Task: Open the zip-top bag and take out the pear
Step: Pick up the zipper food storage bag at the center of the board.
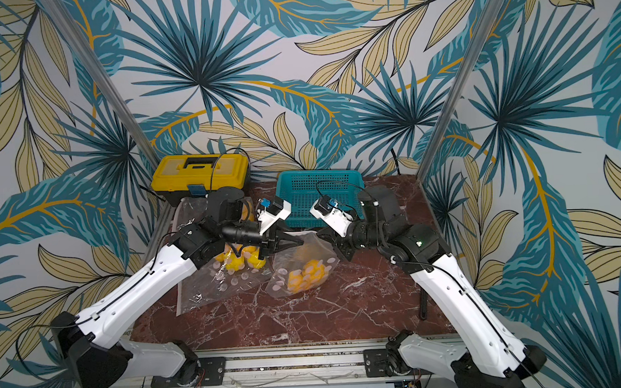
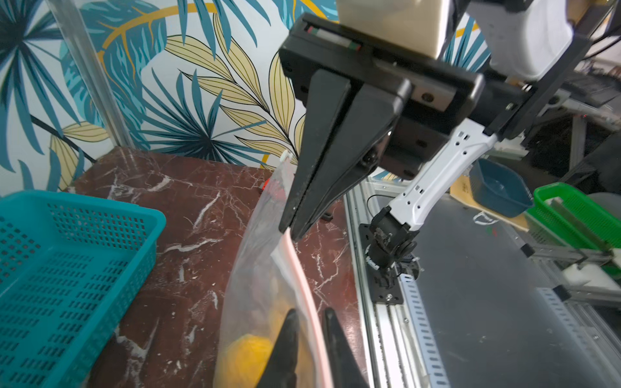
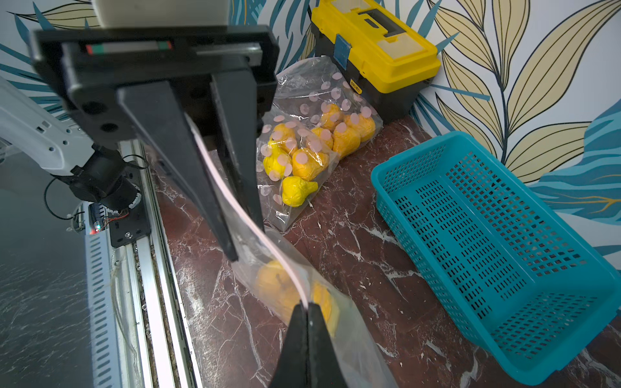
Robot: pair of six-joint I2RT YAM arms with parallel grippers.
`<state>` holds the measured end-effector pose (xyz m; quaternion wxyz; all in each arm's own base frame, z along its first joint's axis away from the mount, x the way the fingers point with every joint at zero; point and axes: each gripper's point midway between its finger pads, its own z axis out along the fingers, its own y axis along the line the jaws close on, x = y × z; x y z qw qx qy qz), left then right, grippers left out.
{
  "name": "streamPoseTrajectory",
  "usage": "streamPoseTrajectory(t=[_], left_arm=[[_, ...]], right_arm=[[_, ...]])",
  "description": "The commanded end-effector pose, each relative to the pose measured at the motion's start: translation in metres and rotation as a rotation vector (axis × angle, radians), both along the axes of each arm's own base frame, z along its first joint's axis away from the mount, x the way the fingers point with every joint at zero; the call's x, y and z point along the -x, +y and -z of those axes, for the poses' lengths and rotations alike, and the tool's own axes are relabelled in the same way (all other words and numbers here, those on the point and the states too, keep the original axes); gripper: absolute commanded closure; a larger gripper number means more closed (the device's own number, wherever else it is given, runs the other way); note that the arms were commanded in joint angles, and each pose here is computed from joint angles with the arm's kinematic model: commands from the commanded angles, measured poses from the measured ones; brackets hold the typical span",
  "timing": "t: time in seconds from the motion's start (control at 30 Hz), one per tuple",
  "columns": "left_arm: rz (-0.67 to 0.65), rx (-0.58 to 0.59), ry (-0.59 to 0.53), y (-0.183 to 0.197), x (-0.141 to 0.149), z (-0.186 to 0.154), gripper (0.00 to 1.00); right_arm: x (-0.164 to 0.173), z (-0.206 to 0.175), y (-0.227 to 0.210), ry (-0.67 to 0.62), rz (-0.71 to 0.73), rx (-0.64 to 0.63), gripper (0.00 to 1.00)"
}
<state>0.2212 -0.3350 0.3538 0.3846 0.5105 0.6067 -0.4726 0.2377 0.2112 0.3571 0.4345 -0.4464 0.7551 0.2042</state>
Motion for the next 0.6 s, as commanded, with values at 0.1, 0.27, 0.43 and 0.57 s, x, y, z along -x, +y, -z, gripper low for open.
streamPoseTrajectory(t=[0.1,0.27,0.43,0.57], left_arm=[[-0.035,0.005,-0.064,0.007,0.001,-0.007,1.00],[-0.031,0.007,-0.057,0.017,0.004,-0.002,1.00],[0.009,0.029,-0.028,0.034,0.011,0.006,1.00],[-0.009,0.030,-0.017,0.045,0.007,0.012,1.00]], right_arm=[[-0.015,-0.008,-0.004,-0.047,0.078,-0.022,0.51],[-0.020,-0.009,-0.010,-0.089,0.094,-0.059,0.27],[-0.020,-0.007,-0.031,-0.086,0.086,-0.133,0.22],[-0.013,-0.006,-0.038,-0.059,0.016,-0.241,0.22]])
